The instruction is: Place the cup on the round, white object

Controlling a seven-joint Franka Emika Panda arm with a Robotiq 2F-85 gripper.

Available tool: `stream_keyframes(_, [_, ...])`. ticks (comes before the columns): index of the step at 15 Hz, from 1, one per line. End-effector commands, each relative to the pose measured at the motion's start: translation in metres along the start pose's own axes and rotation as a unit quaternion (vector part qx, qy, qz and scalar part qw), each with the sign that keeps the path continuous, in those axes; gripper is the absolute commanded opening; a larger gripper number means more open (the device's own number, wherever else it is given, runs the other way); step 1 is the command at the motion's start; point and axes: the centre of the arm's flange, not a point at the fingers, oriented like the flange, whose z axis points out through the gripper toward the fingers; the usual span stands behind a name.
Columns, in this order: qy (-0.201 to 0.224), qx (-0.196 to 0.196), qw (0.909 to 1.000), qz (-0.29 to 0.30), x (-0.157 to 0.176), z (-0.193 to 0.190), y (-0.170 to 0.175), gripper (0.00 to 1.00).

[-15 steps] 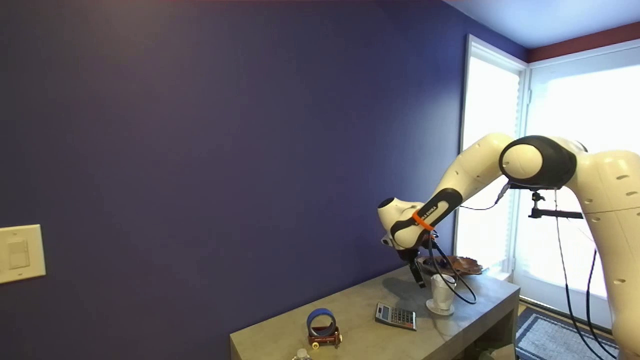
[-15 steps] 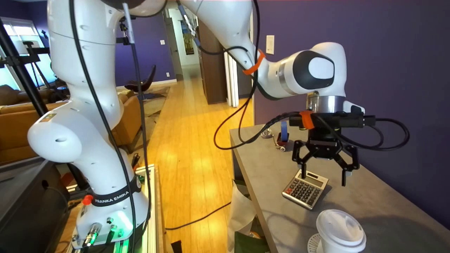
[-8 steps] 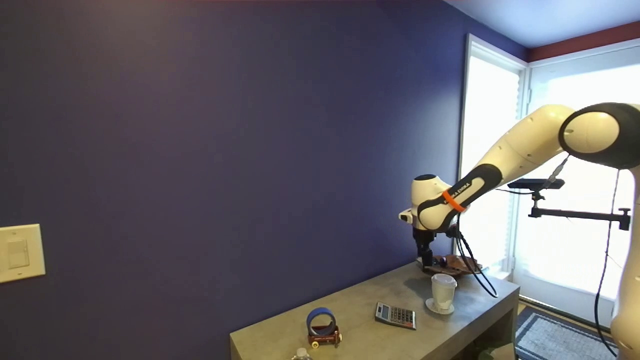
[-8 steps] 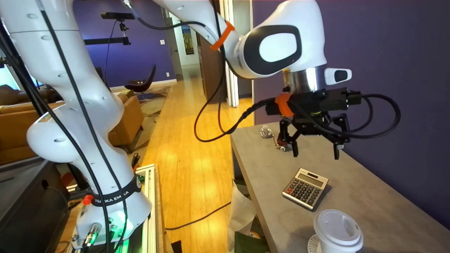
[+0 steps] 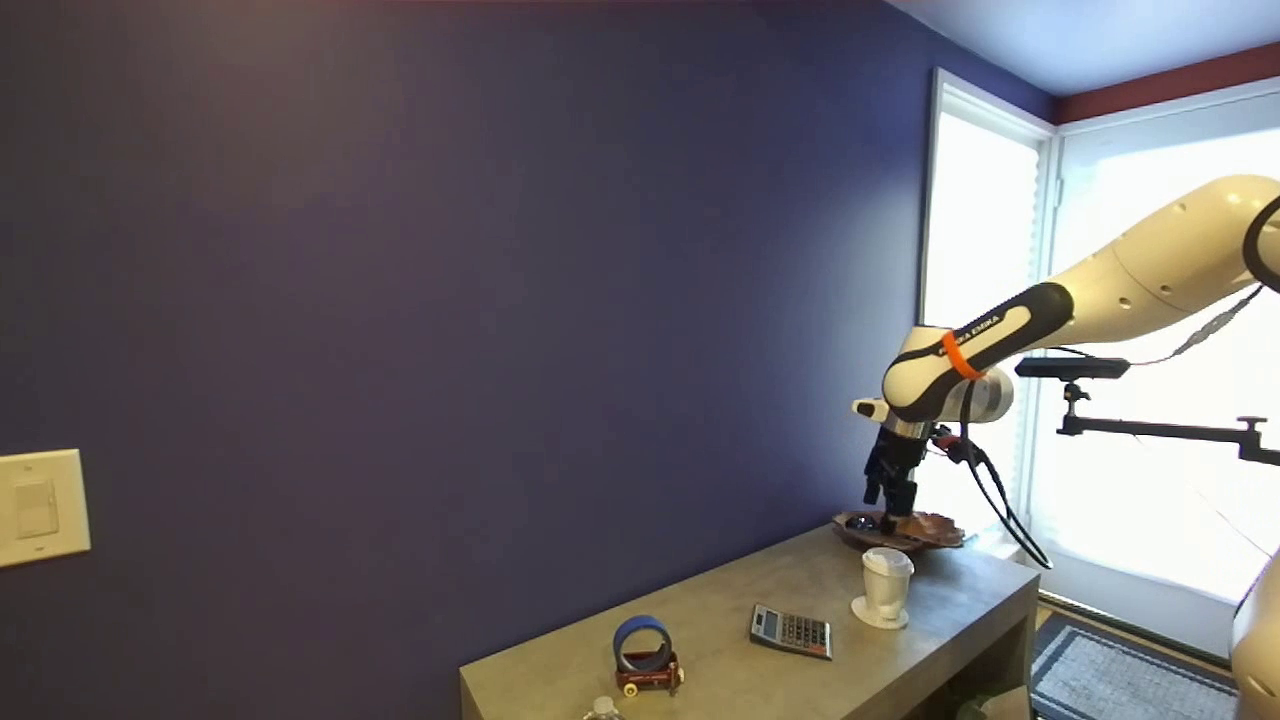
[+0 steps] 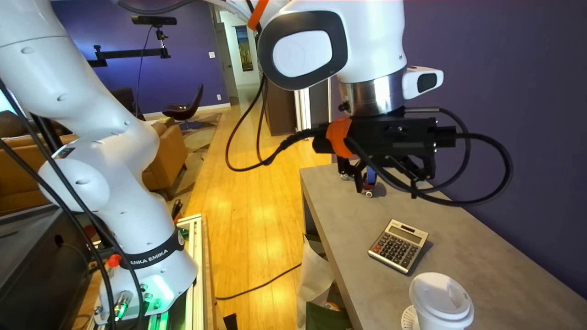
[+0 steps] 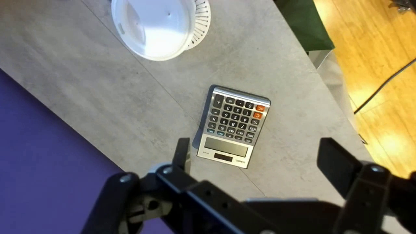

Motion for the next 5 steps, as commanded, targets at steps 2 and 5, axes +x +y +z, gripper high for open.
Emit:
stream_keyframes(2, [0.001, 0.003, 1.0, 0.001, -0.0051, -0.0025, 0.001, 1.0])
stream_keyframes(5, [0.002, 0.004, 1.0, -0.002, -0.0024, -0.0017, -0.0005, 1.0])
